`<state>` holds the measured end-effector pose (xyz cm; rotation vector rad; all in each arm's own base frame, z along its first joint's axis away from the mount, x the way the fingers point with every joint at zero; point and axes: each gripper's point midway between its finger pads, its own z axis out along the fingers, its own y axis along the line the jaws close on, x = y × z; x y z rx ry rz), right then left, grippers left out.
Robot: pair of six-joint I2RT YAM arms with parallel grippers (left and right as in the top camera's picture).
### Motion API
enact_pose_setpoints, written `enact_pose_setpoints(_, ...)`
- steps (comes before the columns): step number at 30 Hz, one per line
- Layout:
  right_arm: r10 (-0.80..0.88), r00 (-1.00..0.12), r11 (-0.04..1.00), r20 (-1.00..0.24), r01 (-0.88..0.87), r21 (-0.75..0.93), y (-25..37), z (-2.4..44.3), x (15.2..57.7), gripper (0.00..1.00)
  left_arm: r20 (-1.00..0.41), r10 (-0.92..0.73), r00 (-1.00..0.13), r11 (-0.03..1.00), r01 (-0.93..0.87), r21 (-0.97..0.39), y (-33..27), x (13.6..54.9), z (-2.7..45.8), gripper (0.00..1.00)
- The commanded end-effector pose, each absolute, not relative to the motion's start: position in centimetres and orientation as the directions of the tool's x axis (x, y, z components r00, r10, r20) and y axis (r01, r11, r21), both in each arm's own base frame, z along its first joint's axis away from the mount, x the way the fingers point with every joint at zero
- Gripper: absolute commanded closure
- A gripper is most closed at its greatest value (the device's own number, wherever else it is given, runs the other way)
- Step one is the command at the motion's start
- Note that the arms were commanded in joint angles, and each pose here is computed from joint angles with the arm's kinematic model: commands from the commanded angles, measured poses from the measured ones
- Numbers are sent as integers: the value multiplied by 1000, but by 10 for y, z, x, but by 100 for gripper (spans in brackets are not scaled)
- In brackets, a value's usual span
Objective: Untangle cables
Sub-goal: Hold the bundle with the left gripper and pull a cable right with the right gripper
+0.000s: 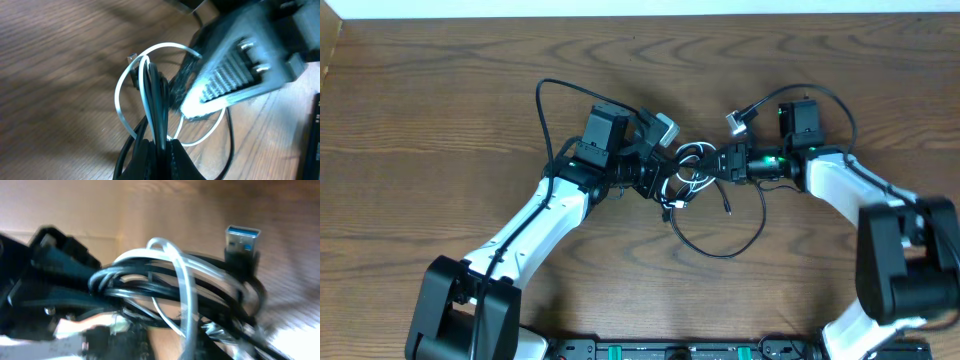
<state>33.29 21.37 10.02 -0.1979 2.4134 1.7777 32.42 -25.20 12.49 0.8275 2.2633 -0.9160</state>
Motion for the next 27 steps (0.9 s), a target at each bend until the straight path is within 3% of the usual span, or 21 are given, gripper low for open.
enact_pose_setpoints(1, -112, -985, 77, -129, -138, 987, 224, 119, 316, 96, -706, 345, -619, 524, 751, -402, -257, 319, 133, 93)
enact_pose_setpoints(4, -130, -954, -23, -270, -269, 963, 221, 139, 325, 98, -697, 373, -613, 517, 760, -393, -255, 314, 128, 93)
enact_pose_setpoints(9, -64, -922, -17, -381, -381, 924, 203, 162, 354, 98, -649, 424, -631, 511, 759, -403, -249, 300, 116, 93)
enact_pose_setpoints(16, 176, -824, 128, -538, -523, 843, 157, 187, 410, 99, -594, 470, -652, 508, 751, -423, -242, 285, 106, 92)
enact_pose_setpoints(21, 256, -747, 225, -614, -571, 789, 138, 185, 431, 99, -592, 473, -653, 507, 751, -423, -241, 284, 105, 93)
enact_pose_setpoints(27, 341, -696, 320, -633, -547, 774, 113, 181, 451, 98, -593, 483, -644, 483, 761, -432, -243, 279, 106, 92)
